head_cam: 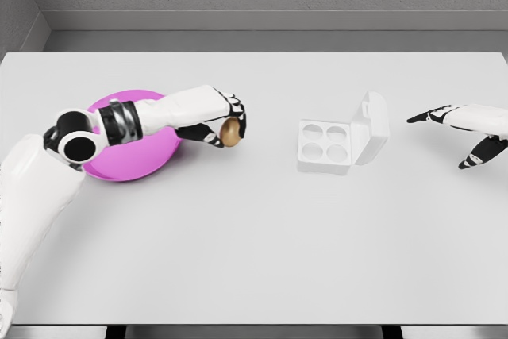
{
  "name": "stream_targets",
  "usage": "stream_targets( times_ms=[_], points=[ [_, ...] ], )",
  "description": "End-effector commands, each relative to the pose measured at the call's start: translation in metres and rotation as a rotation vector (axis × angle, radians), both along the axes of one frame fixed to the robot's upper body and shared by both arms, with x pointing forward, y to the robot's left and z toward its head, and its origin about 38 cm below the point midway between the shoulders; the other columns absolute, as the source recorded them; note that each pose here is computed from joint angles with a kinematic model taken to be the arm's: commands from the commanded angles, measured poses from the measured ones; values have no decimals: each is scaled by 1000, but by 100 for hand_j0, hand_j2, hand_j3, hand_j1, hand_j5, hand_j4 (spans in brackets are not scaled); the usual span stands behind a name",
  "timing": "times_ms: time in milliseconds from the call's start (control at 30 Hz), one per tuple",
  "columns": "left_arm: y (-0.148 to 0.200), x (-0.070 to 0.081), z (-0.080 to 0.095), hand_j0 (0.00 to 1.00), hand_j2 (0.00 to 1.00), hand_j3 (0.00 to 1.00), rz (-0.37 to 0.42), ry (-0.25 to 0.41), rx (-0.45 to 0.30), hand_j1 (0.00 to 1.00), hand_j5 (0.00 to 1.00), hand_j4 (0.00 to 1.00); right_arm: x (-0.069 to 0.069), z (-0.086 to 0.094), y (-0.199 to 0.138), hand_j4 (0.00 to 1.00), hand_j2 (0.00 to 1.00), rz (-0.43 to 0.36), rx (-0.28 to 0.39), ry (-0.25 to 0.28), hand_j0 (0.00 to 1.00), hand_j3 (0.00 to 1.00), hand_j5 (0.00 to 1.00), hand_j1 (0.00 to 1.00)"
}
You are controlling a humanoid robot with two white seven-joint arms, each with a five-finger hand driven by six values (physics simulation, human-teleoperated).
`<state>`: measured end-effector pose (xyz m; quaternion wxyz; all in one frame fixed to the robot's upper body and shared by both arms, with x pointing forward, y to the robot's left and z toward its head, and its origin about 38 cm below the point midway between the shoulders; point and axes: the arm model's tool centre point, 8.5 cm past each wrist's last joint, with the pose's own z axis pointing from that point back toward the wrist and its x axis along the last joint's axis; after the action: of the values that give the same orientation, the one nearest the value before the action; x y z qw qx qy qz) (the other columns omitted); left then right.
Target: Pack egg into the box and close the box lid
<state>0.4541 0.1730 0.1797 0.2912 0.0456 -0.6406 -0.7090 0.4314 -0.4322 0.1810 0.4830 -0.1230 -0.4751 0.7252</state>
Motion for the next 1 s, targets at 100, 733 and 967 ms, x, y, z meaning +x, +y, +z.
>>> stream_targets(
  times_ms=[100, 733, 967],
  points=[
    [-14, 0, -2, 40, 40, 40, -13, 15, -36, 40, 40, 40, 0, 0, -1, 100, 100, -6, 4, 1, 100, 100, 100, 100],
    [-40, 10, -6, 40, 40, 40, -22, 50, -79, 40, 40, 40, -1, 0, -2, 100, 100, -7, 4, 3, 100, 100, 100, 100],
    [-49, 12, -5, 40, 40, 40, -29, 58, -94, 40, 40, 40, -1, -1, -2, 100, 100, -8, 3, 4, 100, 100, 100, 100]
  ],
)
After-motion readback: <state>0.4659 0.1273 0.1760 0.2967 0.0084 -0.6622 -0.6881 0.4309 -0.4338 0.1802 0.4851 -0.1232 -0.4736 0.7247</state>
